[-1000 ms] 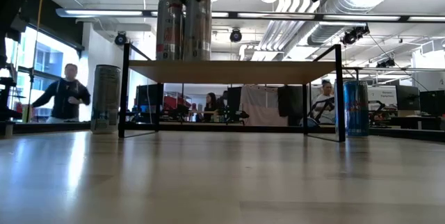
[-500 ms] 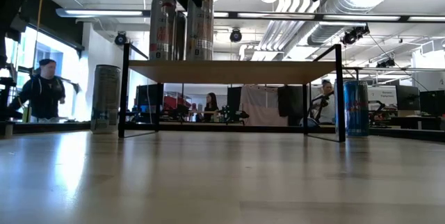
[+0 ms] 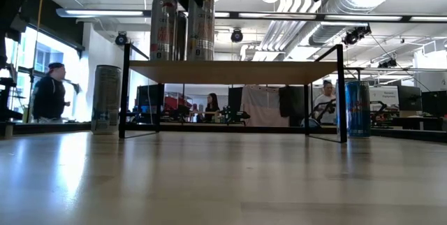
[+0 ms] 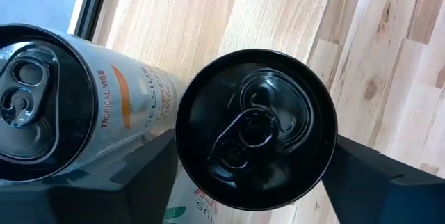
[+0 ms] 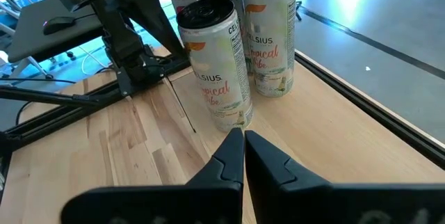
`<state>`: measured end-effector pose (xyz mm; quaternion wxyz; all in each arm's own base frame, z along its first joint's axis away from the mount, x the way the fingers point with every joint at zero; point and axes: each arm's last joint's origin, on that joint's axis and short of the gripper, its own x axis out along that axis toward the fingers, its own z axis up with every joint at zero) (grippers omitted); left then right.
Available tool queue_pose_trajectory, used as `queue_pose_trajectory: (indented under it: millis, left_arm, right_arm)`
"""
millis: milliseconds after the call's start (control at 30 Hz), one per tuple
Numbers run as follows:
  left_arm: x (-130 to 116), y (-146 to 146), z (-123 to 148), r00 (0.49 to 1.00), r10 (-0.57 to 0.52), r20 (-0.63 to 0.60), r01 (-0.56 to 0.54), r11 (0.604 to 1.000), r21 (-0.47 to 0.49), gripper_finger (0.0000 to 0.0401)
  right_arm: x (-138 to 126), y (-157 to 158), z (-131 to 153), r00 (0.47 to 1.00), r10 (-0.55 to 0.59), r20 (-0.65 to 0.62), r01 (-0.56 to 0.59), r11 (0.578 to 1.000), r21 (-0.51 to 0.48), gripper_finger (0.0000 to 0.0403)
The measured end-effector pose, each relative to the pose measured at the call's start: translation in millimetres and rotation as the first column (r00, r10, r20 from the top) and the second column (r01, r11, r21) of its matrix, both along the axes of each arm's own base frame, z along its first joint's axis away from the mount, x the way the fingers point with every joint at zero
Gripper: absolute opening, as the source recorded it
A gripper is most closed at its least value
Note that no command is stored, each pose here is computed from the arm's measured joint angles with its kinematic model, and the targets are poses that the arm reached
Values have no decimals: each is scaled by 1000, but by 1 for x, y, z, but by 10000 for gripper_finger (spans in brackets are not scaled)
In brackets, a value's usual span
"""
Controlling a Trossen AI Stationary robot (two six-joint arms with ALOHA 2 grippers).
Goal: Place canned beverage on shelf
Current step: Put the white yellow soda can on the shelf aligned with the other white yellow soda can, then put the right white blue soda can on the shelf
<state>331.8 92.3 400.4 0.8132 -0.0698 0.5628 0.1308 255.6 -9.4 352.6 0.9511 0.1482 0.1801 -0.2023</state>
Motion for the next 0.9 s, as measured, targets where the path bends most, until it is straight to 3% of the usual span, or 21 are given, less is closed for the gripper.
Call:
queue_pose_trajectory:
  millis: [267,400,500,667,900]
  left_arm:
    - [-6,-2,12,1000,-8,14,8,1000,5,349]
    - [-10,-3,29,997,-9,83,7,1000,24,351]
    - [-14,-4,40,991,-11,131,6,999,37,351]
    - [-33,-10,57,981,1,194,-10,999,43,351]
    - [-60,-19,82,949,15,316,-34,998,57,351]
  right_arm:
    - [7,0,-7,1000,-3,-23,3,1000,9,0]
    - [15,0,-13,999,-2,-41,2,1000,8,0]
    - [18,0,-6,999,2,36,-2,1000,-1,0]
    - [17,0,6,993,32,117,-24,997,-72,0]
    - [16,-5,7,994,25,109,-15,995,-95,0]
